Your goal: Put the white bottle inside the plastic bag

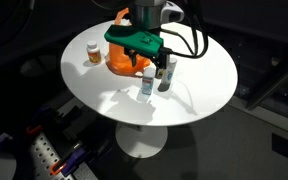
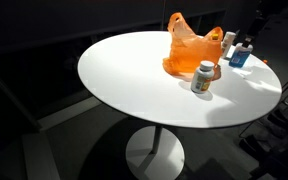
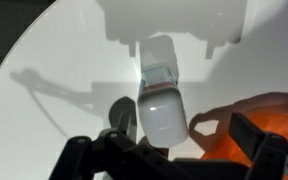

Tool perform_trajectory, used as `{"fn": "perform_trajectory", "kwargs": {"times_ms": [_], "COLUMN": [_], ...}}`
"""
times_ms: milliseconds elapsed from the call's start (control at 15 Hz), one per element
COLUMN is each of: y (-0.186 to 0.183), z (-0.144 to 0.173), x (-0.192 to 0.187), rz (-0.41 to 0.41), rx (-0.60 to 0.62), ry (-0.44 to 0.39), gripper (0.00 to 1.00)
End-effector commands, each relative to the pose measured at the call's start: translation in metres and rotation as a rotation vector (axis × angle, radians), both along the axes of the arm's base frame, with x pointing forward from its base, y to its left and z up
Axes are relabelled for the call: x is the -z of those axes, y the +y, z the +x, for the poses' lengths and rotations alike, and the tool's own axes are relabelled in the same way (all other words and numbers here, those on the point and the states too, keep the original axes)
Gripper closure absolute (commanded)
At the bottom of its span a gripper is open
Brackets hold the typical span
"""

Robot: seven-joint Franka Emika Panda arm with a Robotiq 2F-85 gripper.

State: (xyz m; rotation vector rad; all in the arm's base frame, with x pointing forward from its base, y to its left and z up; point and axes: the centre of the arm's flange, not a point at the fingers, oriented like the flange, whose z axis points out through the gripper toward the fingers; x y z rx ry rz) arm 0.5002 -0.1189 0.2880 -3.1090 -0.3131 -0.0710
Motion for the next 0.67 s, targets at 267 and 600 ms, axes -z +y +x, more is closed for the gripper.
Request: {"fn": "perform_trajectory", "kwargs": {"times_ms": [267, 600], "y": [-0.012, -0.008], "z": [0.018, 0.023], "x": [0.021, 0.025], "rz": [-0.031, -0.037], "rx": [-0.054, -0.064], "ry": [-0.047, -0.052], "gripper": [0.0, 0.42]}}
